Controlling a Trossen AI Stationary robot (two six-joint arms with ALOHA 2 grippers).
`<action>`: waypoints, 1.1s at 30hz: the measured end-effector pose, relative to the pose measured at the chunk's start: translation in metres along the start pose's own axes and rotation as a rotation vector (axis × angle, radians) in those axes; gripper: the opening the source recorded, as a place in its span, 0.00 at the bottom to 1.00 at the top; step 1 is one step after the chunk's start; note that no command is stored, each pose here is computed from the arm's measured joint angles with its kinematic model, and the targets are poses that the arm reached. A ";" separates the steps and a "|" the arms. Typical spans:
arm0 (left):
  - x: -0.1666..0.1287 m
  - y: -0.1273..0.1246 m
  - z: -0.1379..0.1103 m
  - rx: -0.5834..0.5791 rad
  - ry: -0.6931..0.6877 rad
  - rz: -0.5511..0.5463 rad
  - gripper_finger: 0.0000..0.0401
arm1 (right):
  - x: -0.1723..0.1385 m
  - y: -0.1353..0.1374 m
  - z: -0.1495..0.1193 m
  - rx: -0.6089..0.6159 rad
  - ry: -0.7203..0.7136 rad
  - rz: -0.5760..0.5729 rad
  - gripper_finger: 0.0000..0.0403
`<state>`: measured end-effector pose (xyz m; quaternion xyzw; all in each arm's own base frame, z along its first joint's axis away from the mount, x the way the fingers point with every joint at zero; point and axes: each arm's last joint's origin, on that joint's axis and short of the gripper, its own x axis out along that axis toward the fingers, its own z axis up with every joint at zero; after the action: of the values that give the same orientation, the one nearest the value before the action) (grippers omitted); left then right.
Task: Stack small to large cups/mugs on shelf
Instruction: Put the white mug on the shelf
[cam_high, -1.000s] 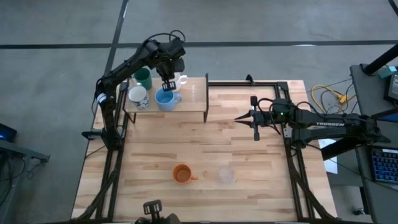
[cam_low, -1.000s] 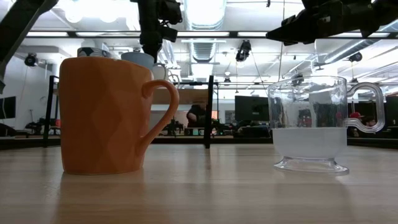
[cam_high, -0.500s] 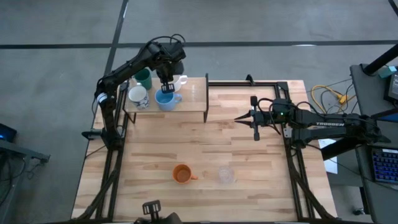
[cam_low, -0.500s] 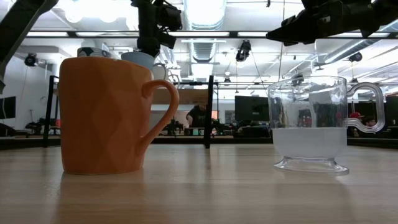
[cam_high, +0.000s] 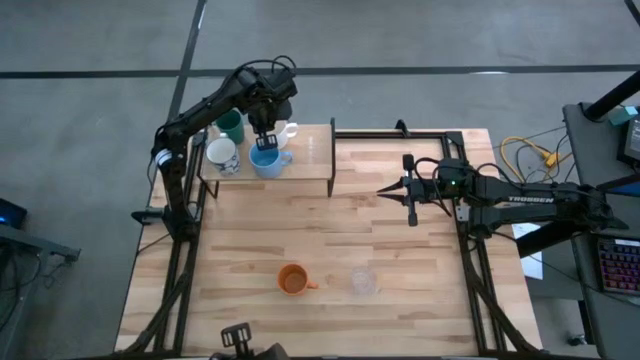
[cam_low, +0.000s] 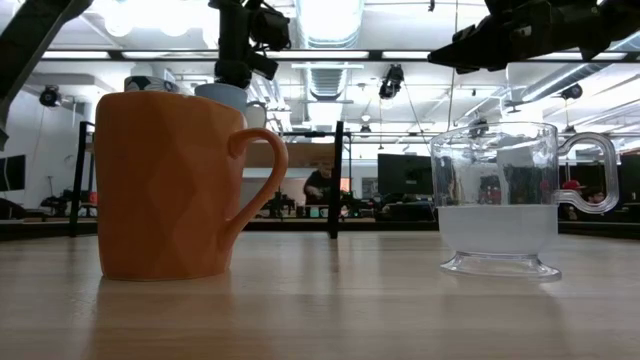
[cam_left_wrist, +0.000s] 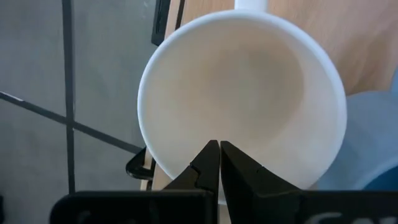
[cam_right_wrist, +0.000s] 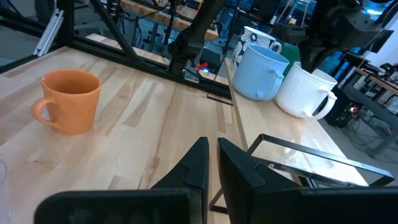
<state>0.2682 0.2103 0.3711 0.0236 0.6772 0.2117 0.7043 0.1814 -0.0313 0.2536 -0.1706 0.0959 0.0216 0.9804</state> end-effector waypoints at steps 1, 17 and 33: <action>0.000 0.000 0.000 0.000 -0.001 0.000 0.00 | 0.000 0.000 0.000 0.000 0.000 0.000 0.06; -0.002 0.001 -0.001 -0.033 0.007 0.029 0.00 | 0.000 0.000 0.000 -0.001 0.000 0.000 0.06; -0.001 0.001 -0.001 -0.142 0.006 0.029 0.00 | 0.000 0.000 0.000 -0.003 0.000 0.000 0.06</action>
<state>0.2666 0.2102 0.3727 -0.0170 0.6622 0.2693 0.6991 0.1814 -0.0312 0.2536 -0.1720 0.0961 0.0220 0.9801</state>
